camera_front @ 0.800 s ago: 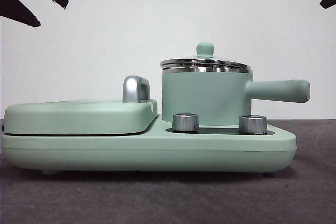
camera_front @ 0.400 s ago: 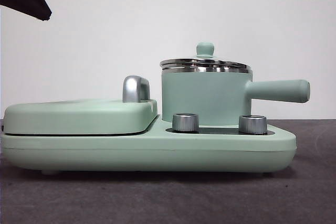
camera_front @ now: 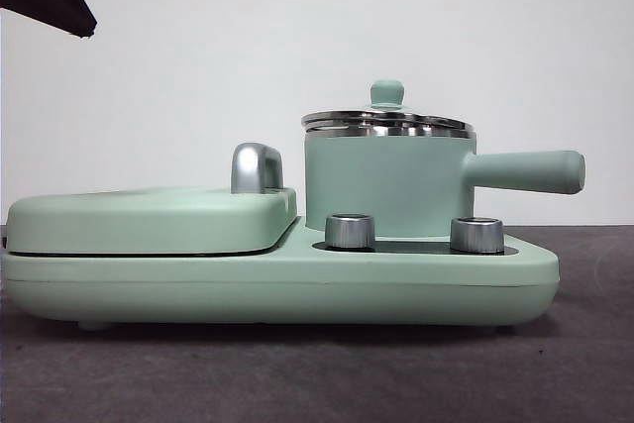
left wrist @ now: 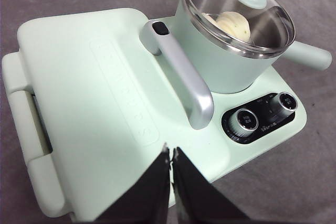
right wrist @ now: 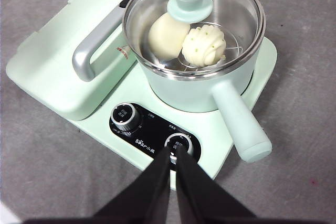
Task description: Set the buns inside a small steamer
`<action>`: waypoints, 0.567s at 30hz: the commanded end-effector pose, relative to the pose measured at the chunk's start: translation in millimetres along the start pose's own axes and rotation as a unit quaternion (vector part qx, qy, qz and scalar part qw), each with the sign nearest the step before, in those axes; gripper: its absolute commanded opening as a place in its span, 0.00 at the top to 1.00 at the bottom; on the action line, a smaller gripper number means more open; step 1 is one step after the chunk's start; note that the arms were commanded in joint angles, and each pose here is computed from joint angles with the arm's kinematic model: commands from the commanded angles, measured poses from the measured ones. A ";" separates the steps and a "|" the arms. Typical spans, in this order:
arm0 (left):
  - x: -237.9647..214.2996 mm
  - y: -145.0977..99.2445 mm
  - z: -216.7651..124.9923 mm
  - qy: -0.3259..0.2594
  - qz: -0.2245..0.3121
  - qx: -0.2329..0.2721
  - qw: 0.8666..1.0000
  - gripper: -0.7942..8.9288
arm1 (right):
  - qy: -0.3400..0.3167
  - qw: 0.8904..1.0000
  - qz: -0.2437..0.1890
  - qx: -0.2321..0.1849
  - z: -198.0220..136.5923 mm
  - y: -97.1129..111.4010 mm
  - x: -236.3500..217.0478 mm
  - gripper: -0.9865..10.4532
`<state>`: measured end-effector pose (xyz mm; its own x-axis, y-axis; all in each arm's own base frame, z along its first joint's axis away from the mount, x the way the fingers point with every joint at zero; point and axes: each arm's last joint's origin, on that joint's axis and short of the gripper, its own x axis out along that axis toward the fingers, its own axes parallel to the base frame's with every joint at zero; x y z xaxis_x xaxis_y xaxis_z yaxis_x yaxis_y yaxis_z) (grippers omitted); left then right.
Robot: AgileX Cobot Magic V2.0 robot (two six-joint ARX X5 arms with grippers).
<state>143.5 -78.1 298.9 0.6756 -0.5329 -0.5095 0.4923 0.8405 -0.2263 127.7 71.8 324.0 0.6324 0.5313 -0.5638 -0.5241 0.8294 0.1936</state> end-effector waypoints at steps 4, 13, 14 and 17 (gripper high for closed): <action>-14.6 20.1 -23.0 -0.114 0.046 0.034 0.992 0.91 | -0.004 1.000 0.003 0.002 2.1 1.1 -0.2 0.90; -10.5 61.2 -117.8 -0.250 0.210 -0.001 0.945 0.91 | -0.004 1.000 0.003 0.002 2.1 1.1 -0.2 0.90; -8.4 63.5 -124.8 -0.252 0.219 -0.003 0.943 0.91 | -0.005 1.000 0.003 0.002 2.1 1.1 -0.3 0.90; -1.4 69.8 -144.0 -0.258 0.233 -0.007 0.937 0.91 | -0.004 1.000 0.003 0.002 2.1 1.1 -0.2 0.90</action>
<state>98.4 -5.0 163.3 0.9897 -0.0866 -0.1139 0.0755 0.9923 -0.0987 127.7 71.8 324.0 0.6324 0.5313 -0.5638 -0.5241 0.8294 0.1936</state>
